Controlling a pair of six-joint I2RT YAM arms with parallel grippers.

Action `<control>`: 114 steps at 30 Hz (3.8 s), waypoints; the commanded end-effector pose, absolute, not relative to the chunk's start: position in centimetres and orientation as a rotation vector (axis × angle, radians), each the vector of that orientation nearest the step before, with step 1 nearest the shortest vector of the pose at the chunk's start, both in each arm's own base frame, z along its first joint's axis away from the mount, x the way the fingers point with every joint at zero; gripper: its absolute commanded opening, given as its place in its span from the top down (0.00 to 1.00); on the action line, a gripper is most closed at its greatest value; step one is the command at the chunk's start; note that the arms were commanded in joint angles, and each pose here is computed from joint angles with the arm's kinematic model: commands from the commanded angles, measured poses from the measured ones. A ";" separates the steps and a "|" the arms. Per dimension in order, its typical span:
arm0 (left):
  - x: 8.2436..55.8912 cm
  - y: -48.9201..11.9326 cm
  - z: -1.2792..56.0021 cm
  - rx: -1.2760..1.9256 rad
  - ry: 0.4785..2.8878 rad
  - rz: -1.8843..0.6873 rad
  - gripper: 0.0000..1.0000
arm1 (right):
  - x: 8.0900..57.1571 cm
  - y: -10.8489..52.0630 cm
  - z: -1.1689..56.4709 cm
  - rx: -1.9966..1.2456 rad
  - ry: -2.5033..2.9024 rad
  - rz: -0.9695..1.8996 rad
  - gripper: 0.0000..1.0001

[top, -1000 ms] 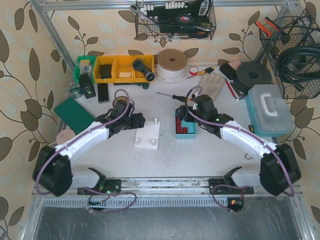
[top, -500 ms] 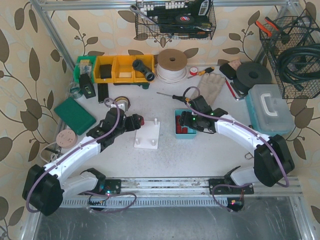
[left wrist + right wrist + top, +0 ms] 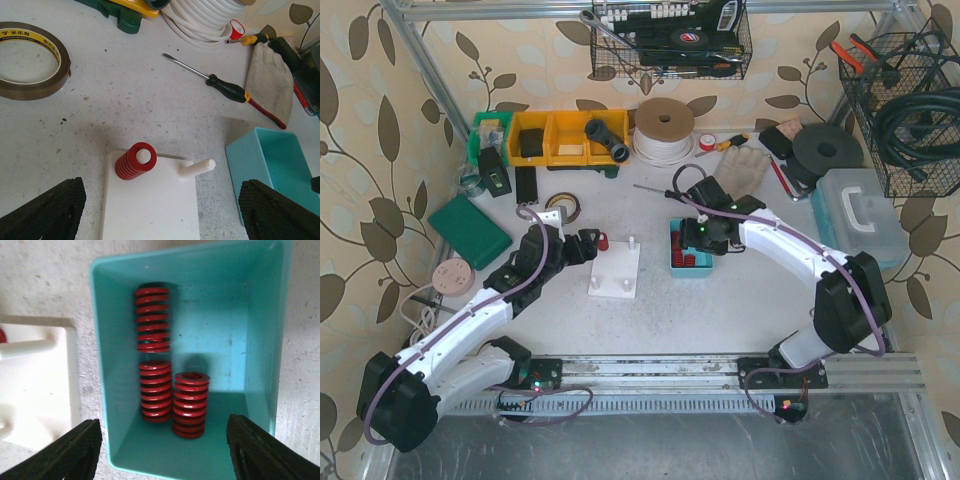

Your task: Install the large spring

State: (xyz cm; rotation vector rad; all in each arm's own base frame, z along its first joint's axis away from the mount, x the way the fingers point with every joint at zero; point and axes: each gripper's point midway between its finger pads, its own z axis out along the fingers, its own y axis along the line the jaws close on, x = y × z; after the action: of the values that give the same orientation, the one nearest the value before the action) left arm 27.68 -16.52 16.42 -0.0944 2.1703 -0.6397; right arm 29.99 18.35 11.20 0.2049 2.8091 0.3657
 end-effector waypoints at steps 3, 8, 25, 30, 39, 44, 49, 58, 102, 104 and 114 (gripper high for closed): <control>28.5 -16.8 18.1 -0.065 2.091 -0.633 0.13 | 29.1 18.4 8.5 0.006 2.961 0.245 0.34; 29.6 -16.9 17.6 -0.064 2.130 -0.605 0.13 | 29.7 19.2 6.8 -0.075 2.990 0.253 0.34; 30.8 -18.0 16.4 -0.055 2.196 -0.600 0.15 | 30.6 18.4 4.4 -0.093 2.997 0.104 0.29; 30.8 -17.8 16.4 -0.058 2.198 -0.595 0.15 | 31.0 16.5 4.3 -0.067 2.965 -0.044 0.29; 30.7 -17.8 16.4 -0.057 2.197 -0.598 0.15 | 31.7 16.9 7.1 -0.039 2.893 0.004 0.31; 30.7 -17.8 16.5 -0.058 2.195 -0.598 0.15 | 31.7 17.8 7.3 -0.052 2.905 0.043 0.32; 30.7 -17.8 16.4 -0.058 2.199 -0.599 0.15 | 31.2 19.1 6.6 -0.053 2.921 0.121 0.32; 30.8 -17.9 16.4 -0.058 2.202 -0.598 0.15 | 31.0 19.1 4.5 -0.055 2.961 0.066 0.35; 30.8 -17.8 16.4 -0.061 2.207 -0.596 0.16 | 33.9 18.1 7.4 0.023 2.877 0.069 0.67; 30.8 -17.8 16.3 -0.063 2.207 -0.595 0.15 | 34.2 18.5 6.8 0.060 2.880 0.120 0.60; 30.8 -17.8 16.3 -0.063 2.207 -0.595 0.15 | 35.4 19.6 4.5 0.171 2.895 0.203 0.58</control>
State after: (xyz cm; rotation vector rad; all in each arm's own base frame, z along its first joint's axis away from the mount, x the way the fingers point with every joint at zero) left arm 29.90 -17.65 14.52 -0.0762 2.2564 -0.5796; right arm 35.12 19.08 6.14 0.1016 2.8737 0.1577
